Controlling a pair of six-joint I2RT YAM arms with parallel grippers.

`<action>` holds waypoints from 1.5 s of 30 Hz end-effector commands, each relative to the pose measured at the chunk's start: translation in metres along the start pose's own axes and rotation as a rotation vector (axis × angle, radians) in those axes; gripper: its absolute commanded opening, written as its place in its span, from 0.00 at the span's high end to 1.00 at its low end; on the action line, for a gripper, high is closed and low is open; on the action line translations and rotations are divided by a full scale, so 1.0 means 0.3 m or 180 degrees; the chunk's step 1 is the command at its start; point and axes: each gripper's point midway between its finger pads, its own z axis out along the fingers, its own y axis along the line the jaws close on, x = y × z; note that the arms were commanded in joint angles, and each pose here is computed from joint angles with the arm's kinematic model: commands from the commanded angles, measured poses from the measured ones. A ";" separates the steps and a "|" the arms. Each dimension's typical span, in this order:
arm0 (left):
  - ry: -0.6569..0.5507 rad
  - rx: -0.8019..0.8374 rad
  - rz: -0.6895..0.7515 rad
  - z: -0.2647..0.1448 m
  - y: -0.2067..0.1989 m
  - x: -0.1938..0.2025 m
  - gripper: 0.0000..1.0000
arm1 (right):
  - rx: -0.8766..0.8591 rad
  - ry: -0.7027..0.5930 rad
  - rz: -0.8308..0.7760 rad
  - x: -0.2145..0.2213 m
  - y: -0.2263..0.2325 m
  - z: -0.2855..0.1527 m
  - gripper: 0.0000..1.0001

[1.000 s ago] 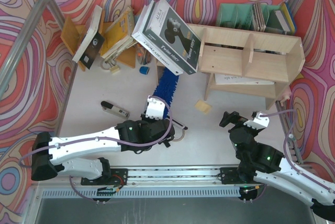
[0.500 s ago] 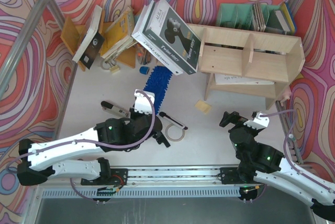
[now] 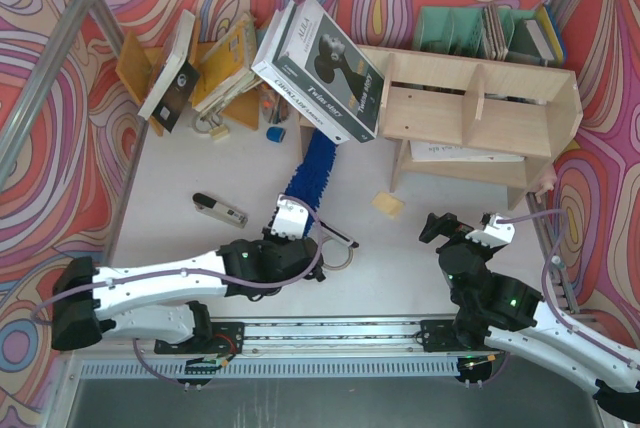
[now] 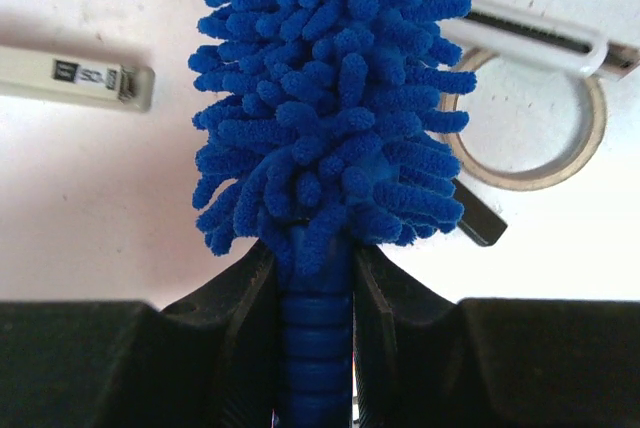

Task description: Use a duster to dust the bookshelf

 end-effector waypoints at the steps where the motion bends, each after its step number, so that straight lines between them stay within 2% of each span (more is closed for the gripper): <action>1: 0.0049 0.0011 -0.0203 0.047 -0.037 0.034 1.00 | 0.0025 -0.0081 0.0113 -0.032 -0.002 -0.004 0.01; 5: -0.0046 -0.0045 -0.0066 0.037 -0.027 -0.013 1.00 | 0.0019 -0.0075 0.0115 -0.031 -0.001 -0.004 0.01; 13: -0.0715 -0.0076 0.0077 -0.112 0.086 -0.266 1.00 | 0.0017 -0.0080 0.0123 -0.033 -0.002 -0.005 0.01; 17: -0.0872 -0.0067 0.0031 -0.163 0.127 -0.329 1.00 | 0.0016 -0.0081 0.0126 -0.034 -0.001 -0.005 0.01; 21: -0.0761 -0.0081 0.0019 -0.137 0.123 -0.287 1.00 | 0.0017 -0.0080 0.0127 -0.034 -0.001 -0.005 0.01; 30: -0.0175 -0.0027 -0.0175 0.016 0.028 -0.039 1.00 | 0.0017 -0.0080 0.0124 -0.034 -0.002 -0.005 0.01; 34: -0.0038 -0.0048 -0.0145 0.059 0.003 0.023 1.00 | 0.0021 -0.0080 0.0126 -0.034 -0.003 -0.005 0.01; 39: -0.0105 -0.0120 -0.0044 0.053 0.012 -0.015 1.00 | 0.0017 -0.0080 0.0127 -0.033 -0.003 -0.006 0.01; 45: -0.0460 -0.0215 -0.0013 -0.032 0.080 -0.161 1.00 | 0.0014 -0.0086 0.0149 -0.037 -0.004 -0.006 0.01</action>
